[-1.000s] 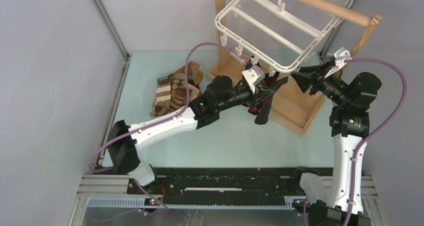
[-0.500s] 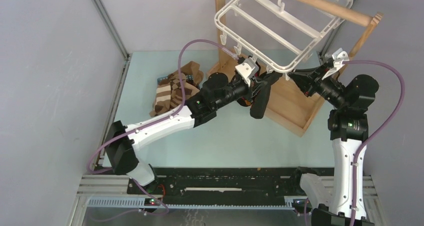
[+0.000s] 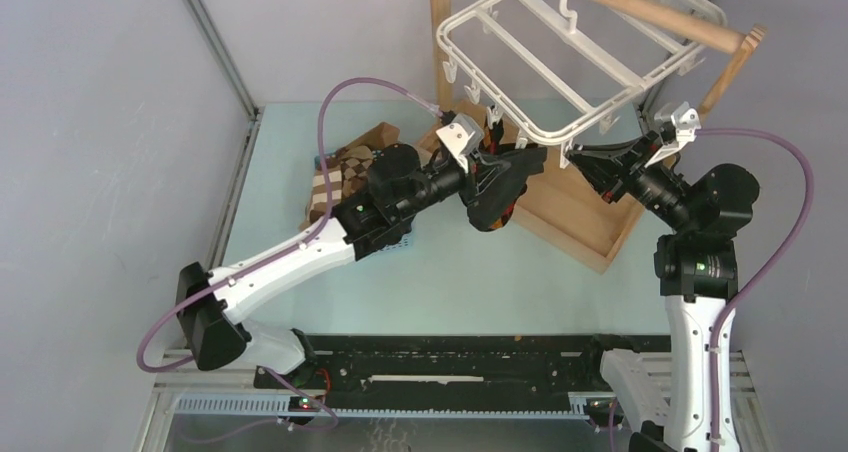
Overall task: Clip the socks to the hanger
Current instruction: Pick up the sock from the bin.
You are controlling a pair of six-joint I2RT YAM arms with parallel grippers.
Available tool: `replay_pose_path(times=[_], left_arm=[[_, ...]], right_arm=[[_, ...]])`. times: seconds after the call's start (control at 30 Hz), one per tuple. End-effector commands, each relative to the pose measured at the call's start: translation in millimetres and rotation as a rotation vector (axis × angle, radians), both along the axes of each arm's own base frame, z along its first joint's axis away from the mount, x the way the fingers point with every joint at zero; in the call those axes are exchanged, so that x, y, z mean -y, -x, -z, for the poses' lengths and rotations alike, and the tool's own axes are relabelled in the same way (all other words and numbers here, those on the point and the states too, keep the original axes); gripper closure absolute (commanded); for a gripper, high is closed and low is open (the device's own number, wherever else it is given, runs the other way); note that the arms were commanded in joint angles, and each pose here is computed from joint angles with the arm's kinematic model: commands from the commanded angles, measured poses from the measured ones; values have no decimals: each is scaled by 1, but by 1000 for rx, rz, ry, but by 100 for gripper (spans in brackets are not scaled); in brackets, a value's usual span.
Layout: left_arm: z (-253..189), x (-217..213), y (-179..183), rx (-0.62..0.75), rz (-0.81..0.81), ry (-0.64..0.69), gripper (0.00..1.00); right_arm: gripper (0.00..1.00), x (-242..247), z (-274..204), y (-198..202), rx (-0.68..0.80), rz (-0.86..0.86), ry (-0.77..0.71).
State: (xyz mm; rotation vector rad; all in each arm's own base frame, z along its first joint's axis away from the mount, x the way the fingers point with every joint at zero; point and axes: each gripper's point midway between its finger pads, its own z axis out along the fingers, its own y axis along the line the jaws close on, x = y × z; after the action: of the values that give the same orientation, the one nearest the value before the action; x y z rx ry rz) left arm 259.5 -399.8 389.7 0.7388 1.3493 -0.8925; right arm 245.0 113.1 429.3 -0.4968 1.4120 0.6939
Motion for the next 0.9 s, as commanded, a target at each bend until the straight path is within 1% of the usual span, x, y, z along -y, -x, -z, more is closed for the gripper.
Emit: replay_pose_path(times=[0.0,0.2,0.3,0.47,0.7,0.87], left_arm=[[-7,-10,27,10,95,-9,100],[-3,-5,63,13,237,-41,100],[3,2,71,6,242,-68,100],[14,13,60,-15,178,-91,100],[24,41,40,-13,167,-134,100],[13,58,19,8,113,-100,100]], right_arm=[[93,-16,-3,19,-49,-79,-73],[93,-22,4,24,-75,-98,-88],[93,-23,5,25,-75,-94,-90],[93,-23,6,28,-74,-94,-84],[91,-20,12,27,-64,-74,-45],[90,-15,18,23,-68,-42,-26]])
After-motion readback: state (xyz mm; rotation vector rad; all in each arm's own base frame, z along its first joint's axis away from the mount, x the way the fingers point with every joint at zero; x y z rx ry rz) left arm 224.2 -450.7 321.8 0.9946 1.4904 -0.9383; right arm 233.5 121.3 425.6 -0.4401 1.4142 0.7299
